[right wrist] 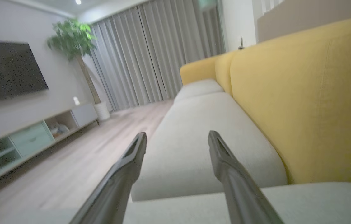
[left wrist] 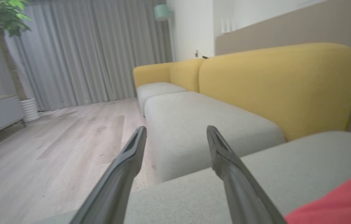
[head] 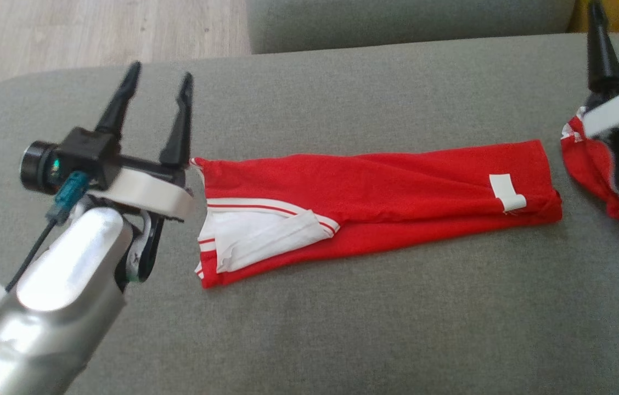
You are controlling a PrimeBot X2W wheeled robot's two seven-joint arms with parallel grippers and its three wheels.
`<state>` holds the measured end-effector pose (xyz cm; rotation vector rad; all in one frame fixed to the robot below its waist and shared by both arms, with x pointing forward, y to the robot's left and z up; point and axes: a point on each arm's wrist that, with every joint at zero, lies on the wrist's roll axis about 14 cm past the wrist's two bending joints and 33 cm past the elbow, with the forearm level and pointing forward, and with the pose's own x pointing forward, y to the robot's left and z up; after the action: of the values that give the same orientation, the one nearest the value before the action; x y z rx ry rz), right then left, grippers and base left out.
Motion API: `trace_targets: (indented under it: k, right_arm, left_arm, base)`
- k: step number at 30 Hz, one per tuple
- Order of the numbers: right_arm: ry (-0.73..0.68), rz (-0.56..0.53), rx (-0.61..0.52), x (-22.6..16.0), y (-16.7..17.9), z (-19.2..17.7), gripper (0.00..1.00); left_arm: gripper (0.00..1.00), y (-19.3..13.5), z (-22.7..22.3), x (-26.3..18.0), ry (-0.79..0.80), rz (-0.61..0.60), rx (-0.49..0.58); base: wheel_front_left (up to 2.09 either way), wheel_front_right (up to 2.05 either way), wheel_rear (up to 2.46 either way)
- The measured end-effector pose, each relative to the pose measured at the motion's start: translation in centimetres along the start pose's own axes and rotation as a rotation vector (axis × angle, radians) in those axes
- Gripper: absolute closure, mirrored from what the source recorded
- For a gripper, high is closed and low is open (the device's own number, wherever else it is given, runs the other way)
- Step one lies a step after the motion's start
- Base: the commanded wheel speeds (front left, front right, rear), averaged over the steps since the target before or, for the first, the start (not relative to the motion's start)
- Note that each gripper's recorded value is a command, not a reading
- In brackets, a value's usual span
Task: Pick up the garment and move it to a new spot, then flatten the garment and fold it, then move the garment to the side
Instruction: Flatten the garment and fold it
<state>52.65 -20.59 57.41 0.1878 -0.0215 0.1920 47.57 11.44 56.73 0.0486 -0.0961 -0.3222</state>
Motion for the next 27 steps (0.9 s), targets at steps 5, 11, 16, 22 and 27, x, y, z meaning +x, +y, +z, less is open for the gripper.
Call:
trace_targets:
  k: [5, 11, 16, 22, 27]
  right_arm:
    - [-0.179, 0.033, 0.092, -0.2, 3.7, 2.5, 0.0]
    - [-0.132, 0.018, 0.125, -3.6, 6.6, -2.8, 0.0]
    - [-0.03, -0.026, 0.103, -7.6, 7.1, -8.1, 0.0]
    - [0.055, -0.058, 0.088, -10.6, 6.5, -11.3, 0.0]
    - [0.076, -0.043, 0.064, -10.5, 6.9, -12.0, 0.0]
  left_arm:
    - [0.0, 1.8, 1.7, -0.9, -0.072, 0.139, -0.06]
    - [0.0, 0.9, -0.9, -4.3, -0.041, 0.201, -0.103]
    - [0.0, 0.2, -4.5, -7.3, 0.04, 0.242, -0.13]
    - [0.0, -0.6, -7.0, -9.2, 0.099, 0.255, -0.161]
    - [0.0, -0.7, -7.2, -8.7, 0.095, 0.238, -0.155]
  base:
    - [0.0, 0.0, 0.0]
    - [0.0, 0.0, 0.0]
    - [0.0, 0.0, 0.0]
    - [0.0, 0.0, 0.0]
    - [0.0, 0.0, 0.0]
